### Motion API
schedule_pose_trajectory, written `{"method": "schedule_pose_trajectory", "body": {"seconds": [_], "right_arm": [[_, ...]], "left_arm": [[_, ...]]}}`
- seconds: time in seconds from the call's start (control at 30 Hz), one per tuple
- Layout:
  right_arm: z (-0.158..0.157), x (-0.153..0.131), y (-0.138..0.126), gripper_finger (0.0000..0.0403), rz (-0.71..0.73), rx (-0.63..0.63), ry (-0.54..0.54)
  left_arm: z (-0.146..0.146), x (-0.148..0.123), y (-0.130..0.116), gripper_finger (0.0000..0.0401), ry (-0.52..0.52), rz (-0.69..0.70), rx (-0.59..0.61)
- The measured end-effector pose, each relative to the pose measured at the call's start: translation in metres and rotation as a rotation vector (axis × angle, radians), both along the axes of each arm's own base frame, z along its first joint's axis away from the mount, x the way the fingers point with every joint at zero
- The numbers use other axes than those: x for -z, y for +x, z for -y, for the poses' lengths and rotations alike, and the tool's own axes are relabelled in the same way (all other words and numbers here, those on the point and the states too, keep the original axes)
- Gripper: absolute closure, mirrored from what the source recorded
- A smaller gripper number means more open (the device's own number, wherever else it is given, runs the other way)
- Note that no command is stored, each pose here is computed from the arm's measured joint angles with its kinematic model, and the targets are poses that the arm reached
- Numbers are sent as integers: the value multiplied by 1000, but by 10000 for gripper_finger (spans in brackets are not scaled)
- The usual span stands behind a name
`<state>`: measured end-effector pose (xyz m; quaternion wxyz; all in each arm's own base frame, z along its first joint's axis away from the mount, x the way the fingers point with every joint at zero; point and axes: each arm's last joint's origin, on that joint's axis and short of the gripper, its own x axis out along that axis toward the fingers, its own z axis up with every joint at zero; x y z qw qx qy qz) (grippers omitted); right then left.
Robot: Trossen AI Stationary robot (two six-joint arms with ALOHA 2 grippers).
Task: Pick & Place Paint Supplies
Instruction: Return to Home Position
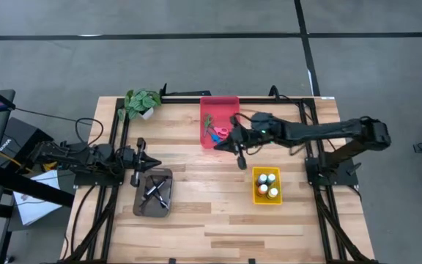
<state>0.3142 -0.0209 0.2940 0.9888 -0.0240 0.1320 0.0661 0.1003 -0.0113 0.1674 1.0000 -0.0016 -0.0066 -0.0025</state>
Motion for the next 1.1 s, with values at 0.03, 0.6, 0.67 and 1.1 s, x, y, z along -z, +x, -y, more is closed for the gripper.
{"method": "schedule_pose_trajectory", "body": {"seconds": [0.03,0.6,0.67,1.1], "right_arm": [[4,6,4,402,-15,-18,10],[22,99,40,403,-17,-165,56],[17,105,28,403,51,-161,26],[-10,144,-60,403,204,-102,-14]], "left_arm": [[0,0,0,400,0,-1,0],[0,1,0,400,1,-6,1],[0,1,0,400,1,-6,0],[0,1,0,400,1,-6,1]]}}
